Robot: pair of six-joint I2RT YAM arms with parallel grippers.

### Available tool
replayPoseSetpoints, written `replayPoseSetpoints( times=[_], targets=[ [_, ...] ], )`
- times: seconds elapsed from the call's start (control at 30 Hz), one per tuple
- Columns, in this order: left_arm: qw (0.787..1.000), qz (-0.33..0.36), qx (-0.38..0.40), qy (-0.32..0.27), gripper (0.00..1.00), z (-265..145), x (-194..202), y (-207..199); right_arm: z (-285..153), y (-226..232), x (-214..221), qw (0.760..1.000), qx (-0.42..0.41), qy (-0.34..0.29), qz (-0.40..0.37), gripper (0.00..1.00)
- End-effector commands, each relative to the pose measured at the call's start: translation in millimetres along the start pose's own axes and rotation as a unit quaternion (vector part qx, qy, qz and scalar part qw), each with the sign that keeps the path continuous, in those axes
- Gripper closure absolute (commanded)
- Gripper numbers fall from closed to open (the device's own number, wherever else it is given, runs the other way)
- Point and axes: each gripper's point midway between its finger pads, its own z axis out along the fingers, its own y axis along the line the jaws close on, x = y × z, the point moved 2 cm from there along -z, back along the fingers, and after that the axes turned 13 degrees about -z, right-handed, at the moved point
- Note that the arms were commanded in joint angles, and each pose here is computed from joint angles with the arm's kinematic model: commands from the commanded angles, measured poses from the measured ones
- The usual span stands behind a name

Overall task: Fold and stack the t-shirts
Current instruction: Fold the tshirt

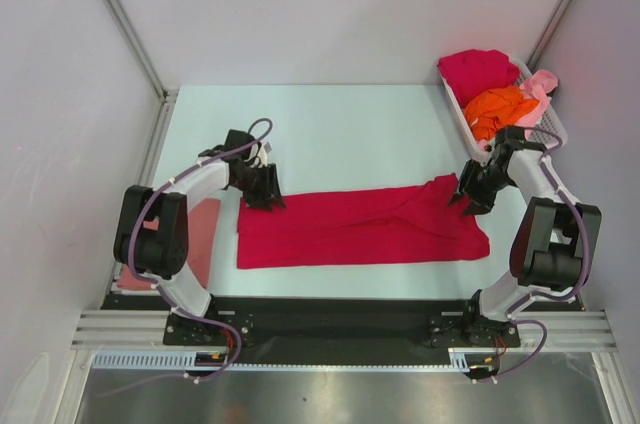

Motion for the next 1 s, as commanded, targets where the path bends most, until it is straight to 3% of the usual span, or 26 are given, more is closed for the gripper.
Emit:
replayPoseSetpoints(
  times=[0.0,0.5,0.97],
  targets=[
    [0.998,0.032,0.054,-0.008,0.52,-10,-12,-26,-4,-6,18,0.999,0.02,0.025,0.007,0.48],
    [0.998,0.028,0.06,0.008,0.53,-3,-2,-24,15,-29,33,0.995,0.068,0.073,-0.008,0.46],
    [0.998,0.031,0.049,0.002,0.53,-5,1,-20,33,-23,35,0.995,0.049,0.08,-0.017,0.58]
  ],
)
